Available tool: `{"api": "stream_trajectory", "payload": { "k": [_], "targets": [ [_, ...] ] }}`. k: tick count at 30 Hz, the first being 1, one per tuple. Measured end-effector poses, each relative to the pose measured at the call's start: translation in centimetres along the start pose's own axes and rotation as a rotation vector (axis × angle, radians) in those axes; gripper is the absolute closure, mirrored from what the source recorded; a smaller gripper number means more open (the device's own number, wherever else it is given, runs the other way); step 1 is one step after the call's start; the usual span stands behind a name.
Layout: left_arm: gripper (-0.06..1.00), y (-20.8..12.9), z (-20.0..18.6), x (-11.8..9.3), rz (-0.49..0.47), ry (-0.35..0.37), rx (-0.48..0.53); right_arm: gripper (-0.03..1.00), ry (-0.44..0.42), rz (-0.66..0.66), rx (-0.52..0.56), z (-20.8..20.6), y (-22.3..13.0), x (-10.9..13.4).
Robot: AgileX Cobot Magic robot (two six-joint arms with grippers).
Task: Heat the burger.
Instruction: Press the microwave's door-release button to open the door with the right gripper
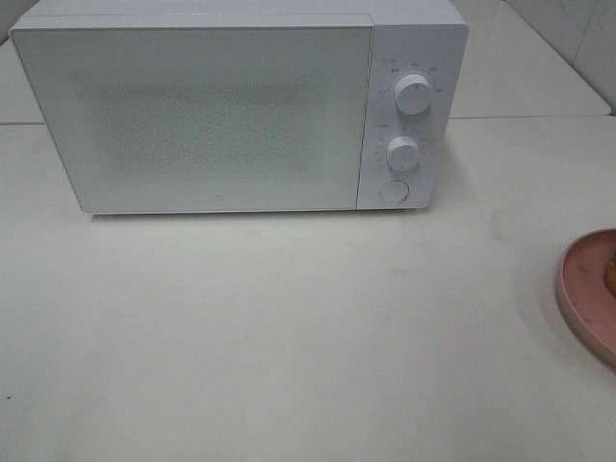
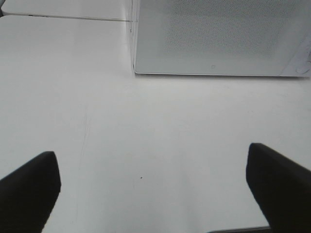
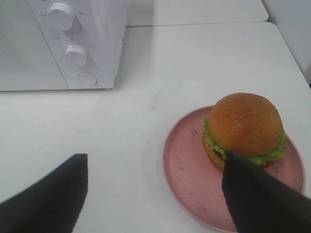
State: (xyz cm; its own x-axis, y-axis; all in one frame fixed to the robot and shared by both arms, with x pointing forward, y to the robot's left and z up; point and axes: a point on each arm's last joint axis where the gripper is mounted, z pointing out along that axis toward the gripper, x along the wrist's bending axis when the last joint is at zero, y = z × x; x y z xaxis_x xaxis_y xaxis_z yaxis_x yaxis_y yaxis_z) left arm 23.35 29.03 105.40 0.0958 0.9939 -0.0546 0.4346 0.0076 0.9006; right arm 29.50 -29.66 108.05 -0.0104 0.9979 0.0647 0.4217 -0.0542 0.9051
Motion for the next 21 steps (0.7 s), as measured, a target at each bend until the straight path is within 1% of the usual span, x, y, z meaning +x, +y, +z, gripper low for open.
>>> {"api": "stream_trajectory", "payload": {
  "k": [7, 14, 21],
  "targets": [
    [-0.01, 0.0, 0.0, 0.0, 0.000, 0.000, 0.000, 0.22, 0.000, -0.001, 0.007, 2.0, 1.0, 0.1],
    [-0.01, 0.0, 0.0, 0.0, 0.000, 0.000, 0.000, 0.22, 0.001, -0.002, 0.025, 5.3, 1.4, 0.2],
    [-0.01, 0.0, 0.0, 0.0, 0.000, 0.000, 0.000, 0.22, 0.004, -0.003, 0.005, 7.7, 2.1, 0.3]
  ]
}}
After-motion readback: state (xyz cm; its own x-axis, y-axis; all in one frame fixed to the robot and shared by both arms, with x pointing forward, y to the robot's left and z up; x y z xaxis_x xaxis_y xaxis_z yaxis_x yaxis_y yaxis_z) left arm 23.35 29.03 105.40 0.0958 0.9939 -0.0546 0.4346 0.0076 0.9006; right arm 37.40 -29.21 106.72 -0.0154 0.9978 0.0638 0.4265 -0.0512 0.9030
